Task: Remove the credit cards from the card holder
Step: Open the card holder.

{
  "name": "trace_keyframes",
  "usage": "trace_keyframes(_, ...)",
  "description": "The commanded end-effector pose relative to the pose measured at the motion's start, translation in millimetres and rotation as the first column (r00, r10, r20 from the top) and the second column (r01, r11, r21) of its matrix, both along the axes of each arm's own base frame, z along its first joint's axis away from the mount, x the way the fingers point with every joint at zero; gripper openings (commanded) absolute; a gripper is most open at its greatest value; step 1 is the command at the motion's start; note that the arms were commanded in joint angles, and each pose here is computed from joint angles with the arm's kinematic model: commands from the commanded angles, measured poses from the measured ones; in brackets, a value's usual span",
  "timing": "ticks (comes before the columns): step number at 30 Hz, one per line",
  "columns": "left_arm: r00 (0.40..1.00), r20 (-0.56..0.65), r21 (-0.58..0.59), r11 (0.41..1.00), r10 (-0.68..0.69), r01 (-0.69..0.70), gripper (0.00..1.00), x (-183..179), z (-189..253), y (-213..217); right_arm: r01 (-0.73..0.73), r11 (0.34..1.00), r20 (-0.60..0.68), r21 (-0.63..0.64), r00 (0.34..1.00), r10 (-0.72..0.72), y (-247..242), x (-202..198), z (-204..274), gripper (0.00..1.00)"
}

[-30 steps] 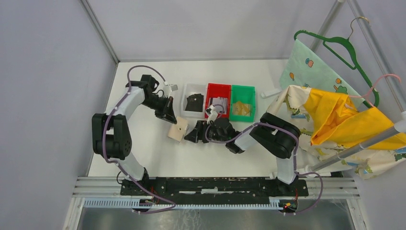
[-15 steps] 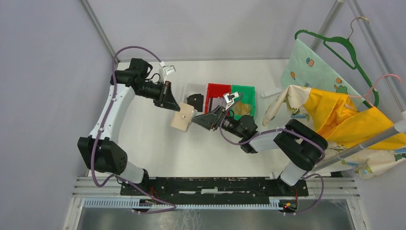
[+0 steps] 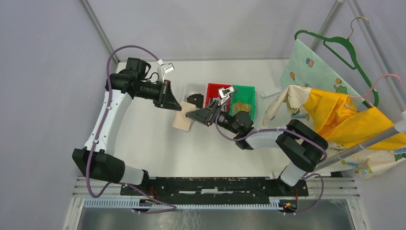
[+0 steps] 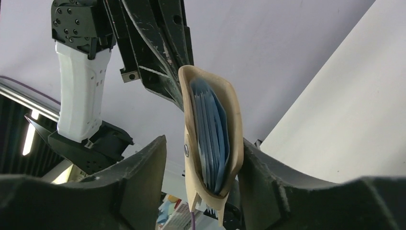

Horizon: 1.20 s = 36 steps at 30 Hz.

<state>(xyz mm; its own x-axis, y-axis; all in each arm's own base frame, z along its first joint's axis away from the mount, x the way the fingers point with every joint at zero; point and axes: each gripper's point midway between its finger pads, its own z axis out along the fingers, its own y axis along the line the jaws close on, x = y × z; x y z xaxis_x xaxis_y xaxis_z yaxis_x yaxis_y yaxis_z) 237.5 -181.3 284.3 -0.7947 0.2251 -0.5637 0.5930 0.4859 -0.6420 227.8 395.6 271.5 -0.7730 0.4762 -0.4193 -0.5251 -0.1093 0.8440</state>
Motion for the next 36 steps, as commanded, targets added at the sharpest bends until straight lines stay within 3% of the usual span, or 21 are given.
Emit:
trace_keyframes(1, 0.998, 0.067, -0.059, 0.998, 0.010, -0.006, 0.02, -1, 30, -6, 0.001, 0.996, 0.030, 0.090, 1.000, -0.004, -4, -5, 43, 0.52)
trace_keyframes(3, 0.997, 0.081, -0.048, 0.999, 0.009, -0.005, 0.03, -2, 29, -5, 0.008, 0.994, 0.030, 0.105, 0.999, -0.011, -6, -5, 49, 0.37)
trace_keyframes(4, 0.996, 0.085, -0.044, 0.999, 0.009, -0.005, 0.09, -2, 28, -5, 0.007, 0.993, 0.035, 0.116, 0.999, -0.011, -7, -6, 52, 0.31)
trace_keyframes(5, 0.996, 0.092, -0.042, 0.999, 0.005, -0.001, 0.19, -3, 28, -4, 0.002, 0.992, 0.043, 0.127, 0.999, -0.008, -9, -7, 56, 0.23)
trace_keyframes(9, 0.995, 0.101, -0.032, 0.999, 0.004, -0.001, 0.83, -5, 23, -2, -0.038, 0.984, 0.123, 0.175, 0.992, 0.017, -17, -12, 75, 0.12)
trace_keyframes(13, 0.995, 0.096, -0.071, 0.997, -0.008, 0.015, 0.94, -12, 27, -6, -0.039, 0.978, 0.225, 0.203, 0.974, -0.008, -34, -10, 89, 0.11)
trace_keyframes(18, 0.999, 0.023, -0.140, 0.989, -0.040, 0.043, 0.97, -22, 27, -13, 0.044, 0.978, 0.281, 0.203, 0.954, -0.101, -42, 0, 101, 0.12)
trace_keyframes(29, 0.996, -0.047, -0.221, 0.974, -0.071, 0.059, 0.82, -33, 36, -19, 0.136, 0.975, 0.324, 0.177, 0.927, -0.188, -22, 14, 120, 0.12)
trace_keyframes(31, 0.996, -0.057, -0.219, 0.974, -0.070, 0.056, 0.74, -33, 33, -19, 0.152, 0.973, 0.332, 0.176, 0.921, -0.204, -18, 13, 122, 0.13)
trace_keyframes(36, 0.997, -0.044, -0.207, 0.977, -0.060, 0.050, 0.36, -30, 32, -18, 0.185, 0.971, 0.331, 0.151, 0.916, -0.226, -15, 18, 119, 0.25)
